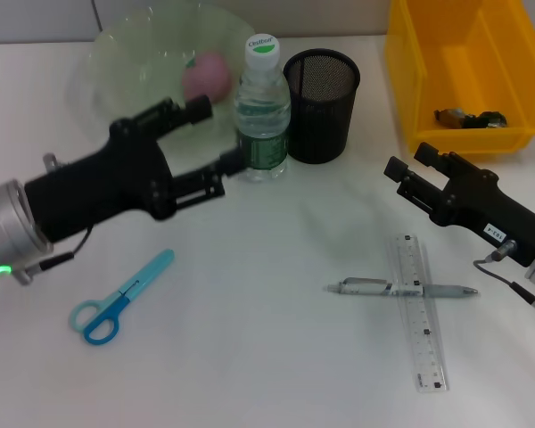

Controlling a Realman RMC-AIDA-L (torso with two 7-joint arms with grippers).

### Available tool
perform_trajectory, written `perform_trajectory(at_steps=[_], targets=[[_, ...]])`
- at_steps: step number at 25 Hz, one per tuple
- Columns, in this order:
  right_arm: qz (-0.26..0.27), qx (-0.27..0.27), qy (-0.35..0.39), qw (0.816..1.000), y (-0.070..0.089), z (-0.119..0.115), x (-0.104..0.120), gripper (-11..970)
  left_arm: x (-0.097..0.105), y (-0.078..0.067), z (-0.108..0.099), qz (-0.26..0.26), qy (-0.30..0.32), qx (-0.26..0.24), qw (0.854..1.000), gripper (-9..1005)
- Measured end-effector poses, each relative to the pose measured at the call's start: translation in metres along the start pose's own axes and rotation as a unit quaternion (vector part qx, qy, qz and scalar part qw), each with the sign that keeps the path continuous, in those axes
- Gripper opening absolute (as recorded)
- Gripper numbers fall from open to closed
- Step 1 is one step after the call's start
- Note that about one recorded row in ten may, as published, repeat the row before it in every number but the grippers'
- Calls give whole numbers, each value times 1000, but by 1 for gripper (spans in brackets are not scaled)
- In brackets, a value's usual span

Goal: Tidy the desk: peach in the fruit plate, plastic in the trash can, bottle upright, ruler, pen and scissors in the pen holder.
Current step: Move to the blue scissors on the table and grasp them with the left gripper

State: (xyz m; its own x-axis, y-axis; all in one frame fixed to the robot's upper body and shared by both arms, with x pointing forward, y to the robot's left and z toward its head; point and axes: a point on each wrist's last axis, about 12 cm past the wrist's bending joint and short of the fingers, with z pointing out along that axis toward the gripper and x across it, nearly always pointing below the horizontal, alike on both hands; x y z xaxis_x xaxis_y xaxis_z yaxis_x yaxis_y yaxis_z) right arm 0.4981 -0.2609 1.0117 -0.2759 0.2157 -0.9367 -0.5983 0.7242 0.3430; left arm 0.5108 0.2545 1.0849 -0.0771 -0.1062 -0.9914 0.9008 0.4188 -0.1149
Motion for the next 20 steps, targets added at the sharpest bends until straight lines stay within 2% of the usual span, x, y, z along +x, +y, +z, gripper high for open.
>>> perform_trajectory(at_steps=[9,11,13,20], targets=[[-1,-2,-1,1000,0,2,-1,652,15,-4,-6,-31,35,0,999,814],[-1,-2,-2,1000,0,2,-1,652,12,-3,-3,-62,61,14,996,814],[-1,-2,-2,1000,0,2,-1,652,11,-1,-1,-71,73,17,995,814],[1,-3,-1,1000,1,2,0,652,12,3,1,-76,93,10,993,813]])
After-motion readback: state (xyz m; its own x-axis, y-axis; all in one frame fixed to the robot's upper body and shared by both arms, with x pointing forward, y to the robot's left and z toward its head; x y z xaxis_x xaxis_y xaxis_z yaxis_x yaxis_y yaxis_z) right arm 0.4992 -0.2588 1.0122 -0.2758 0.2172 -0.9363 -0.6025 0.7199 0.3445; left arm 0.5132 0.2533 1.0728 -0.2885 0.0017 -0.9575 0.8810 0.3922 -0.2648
